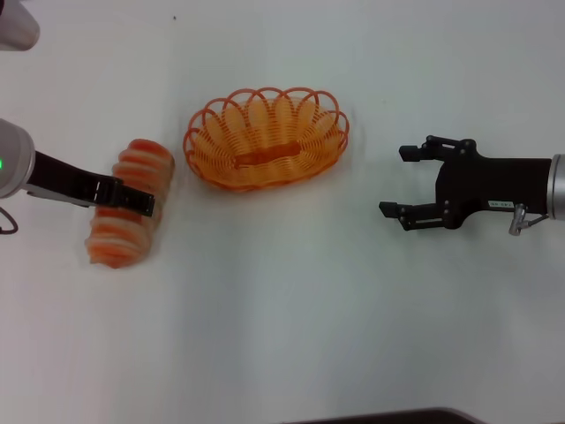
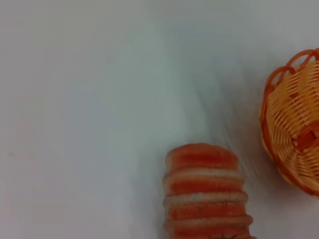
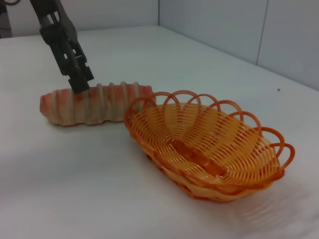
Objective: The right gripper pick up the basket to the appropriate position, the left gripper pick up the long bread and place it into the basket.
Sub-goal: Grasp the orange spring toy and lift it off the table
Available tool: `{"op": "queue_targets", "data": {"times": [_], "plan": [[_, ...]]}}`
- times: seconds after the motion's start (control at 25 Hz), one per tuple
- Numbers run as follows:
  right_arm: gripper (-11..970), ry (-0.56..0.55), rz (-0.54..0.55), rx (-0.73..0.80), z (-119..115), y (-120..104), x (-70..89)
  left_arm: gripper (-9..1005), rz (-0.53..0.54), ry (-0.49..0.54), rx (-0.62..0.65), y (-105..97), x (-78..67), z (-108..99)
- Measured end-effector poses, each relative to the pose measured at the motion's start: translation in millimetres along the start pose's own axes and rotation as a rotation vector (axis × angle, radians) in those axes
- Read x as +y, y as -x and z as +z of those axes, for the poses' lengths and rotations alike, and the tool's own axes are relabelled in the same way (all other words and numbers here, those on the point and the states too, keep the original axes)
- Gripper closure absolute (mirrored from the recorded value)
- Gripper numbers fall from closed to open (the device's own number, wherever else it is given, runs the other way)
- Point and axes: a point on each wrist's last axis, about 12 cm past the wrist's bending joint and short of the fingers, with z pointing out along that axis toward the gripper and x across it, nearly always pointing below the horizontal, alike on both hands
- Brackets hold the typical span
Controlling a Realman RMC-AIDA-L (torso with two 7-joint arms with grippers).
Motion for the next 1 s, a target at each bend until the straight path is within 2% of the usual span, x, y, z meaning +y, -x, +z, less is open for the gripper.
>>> {"op": "queue_targets", "data": {"times": [0.32, 0.56, 1.0], "plan": [[29, 0.004, 0.001, -0.002, -0.1, -0.3, 0.9, 90, -0.009, -0.018, 0.023, -3.3, -1.8, 7.4], [29, 0.013, -0.001, -0.002, 1.3, 0.5, 1.8, 105, 0.024, 0.002, 0.051, -6.6, -5.8, 16.5], [29, 0.013, 0.002, -0.007, 0.6, 0.6, 2.1, 134, 0.056, 0.037, 0.054, -7.3, -7.2, 17.8]]}}
